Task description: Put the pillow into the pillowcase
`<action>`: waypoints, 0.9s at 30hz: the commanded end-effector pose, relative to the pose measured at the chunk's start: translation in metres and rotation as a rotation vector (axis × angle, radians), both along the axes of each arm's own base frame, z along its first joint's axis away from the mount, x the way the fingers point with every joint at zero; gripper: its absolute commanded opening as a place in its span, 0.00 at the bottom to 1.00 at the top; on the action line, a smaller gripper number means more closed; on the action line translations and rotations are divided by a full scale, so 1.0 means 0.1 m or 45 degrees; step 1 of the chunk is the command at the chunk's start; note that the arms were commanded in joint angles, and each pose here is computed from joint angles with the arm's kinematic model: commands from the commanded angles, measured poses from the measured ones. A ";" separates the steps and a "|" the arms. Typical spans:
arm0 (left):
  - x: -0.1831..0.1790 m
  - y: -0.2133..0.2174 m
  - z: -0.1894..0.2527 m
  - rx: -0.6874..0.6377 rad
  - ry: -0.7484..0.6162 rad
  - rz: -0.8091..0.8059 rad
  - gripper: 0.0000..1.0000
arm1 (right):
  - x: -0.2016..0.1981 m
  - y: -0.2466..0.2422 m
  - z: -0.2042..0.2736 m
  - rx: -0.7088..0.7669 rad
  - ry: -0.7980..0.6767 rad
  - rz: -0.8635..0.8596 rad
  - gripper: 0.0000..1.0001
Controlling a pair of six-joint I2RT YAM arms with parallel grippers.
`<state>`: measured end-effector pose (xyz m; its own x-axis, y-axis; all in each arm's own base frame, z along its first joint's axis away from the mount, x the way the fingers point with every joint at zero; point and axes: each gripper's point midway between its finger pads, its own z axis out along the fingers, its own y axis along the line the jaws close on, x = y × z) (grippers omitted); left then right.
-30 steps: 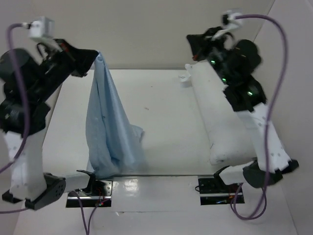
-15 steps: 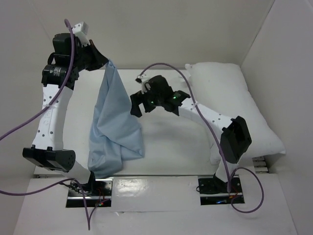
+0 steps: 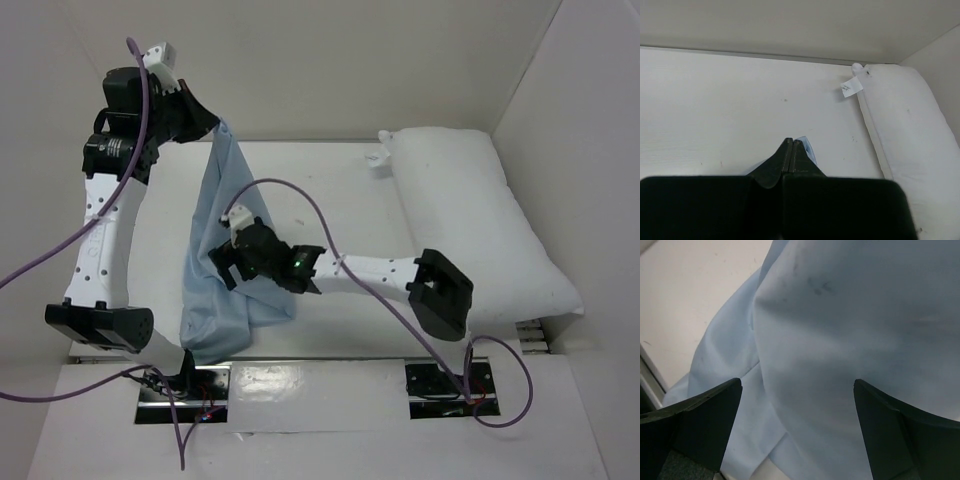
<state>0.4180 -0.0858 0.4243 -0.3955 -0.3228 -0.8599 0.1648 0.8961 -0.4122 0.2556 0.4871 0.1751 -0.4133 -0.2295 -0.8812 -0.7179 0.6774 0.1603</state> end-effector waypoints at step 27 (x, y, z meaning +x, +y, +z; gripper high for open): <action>-0.30 0.35 0.57 -0.033 -0.204 0.083 0.00 | 0.53 -1.66 1.97 0.257 -0.493 -0.524 0.00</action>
